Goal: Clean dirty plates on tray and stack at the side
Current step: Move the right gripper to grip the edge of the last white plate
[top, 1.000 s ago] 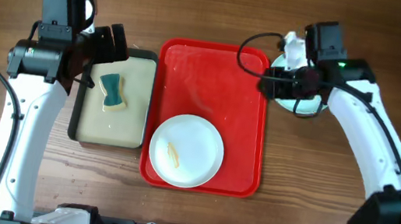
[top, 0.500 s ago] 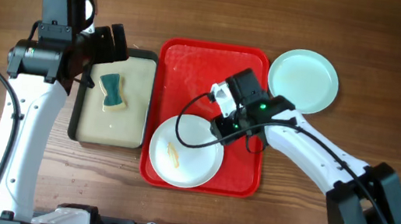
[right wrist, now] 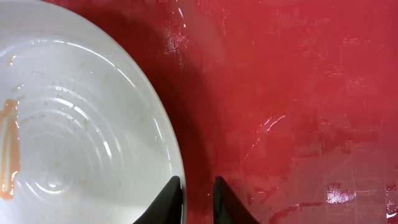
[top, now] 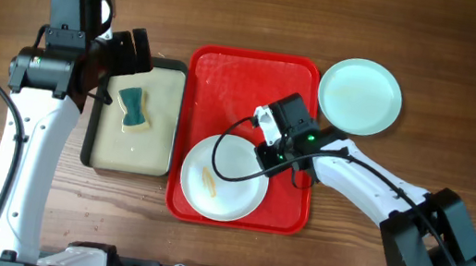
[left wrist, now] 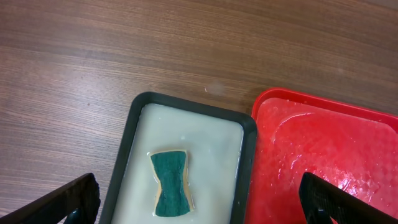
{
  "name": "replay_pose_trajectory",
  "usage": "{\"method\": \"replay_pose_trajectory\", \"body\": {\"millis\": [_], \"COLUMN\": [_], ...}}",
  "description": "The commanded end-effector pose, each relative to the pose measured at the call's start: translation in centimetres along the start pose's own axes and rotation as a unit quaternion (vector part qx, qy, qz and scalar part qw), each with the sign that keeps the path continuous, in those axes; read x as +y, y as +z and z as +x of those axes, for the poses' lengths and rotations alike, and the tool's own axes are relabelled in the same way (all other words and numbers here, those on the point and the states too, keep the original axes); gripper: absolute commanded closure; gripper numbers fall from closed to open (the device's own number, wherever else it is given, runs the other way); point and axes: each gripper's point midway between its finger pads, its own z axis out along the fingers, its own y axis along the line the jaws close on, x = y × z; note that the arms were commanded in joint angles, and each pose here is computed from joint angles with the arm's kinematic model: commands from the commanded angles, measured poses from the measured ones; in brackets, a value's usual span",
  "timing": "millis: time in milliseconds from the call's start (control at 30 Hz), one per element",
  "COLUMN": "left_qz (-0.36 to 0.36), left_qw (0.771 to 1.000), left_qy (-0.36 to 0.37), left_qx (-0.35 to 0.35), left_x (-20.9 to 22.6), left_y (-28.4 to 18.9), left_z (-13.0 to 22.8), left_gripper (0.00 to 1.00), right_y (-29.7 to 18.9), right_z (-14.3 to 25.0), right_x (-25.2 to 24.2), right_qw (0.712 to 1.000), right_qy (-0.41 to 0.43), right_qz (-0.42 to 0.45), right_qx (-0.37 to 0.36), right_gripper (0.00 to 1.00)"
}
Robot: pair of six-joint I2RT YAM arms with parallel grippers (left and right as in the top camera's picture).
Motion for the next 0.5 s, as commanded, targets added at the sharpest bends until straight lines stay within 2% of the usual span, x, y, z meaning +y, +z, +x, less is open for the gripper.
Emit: {"method": "replay_pose_trajectory", "body": {"millis": [0, 33, 133, 333, 467], "left_qz": [0.005, 0.005, 0.005, 0.005, 0.005], "left_qw": [1.000, 1.000, 1.000, 1.000, 1.000], "left_qy": [-0.006, -0.006, -0.006, -0.006, -0.006], "left_qx": [-0.006, -0.006, -0.006, -0.006, -0.006], "left_x": [-0.1, -0.1, -0.1, -0.1, -0.1], "left_y": [-0.3, -0.3, -0.3, -0.3, -0.3], "left_z": [-0.4, -0.4, -0.4, -0.4, -0.4], "left_gripper": [0.00, 0.00, 0.00, 0.00, 0.00], "right_y": [0.5, 0.4, -0.3, -2.4, -3.3], "right_z": [0.1, -0.4, -3.0, -8.4, -8.8], "right_x": [-1.2, -2.3, -4.6, -6.6, -8.1], "right_qw": [0.999, 0.997, 0.986, 0.958, 0.944], "right_qy": [0.027, 0.050, 0.075, 0.106, 0.110], "right_qz": [0.032, 0.064, 0.127, 0.177, 0.222], "right_qx": [-0.003, -0.015, -0.074, -0.201, -0.217], "right_gripper": [0.92, 0.96, 0.96, 0.96, 0.96]}}
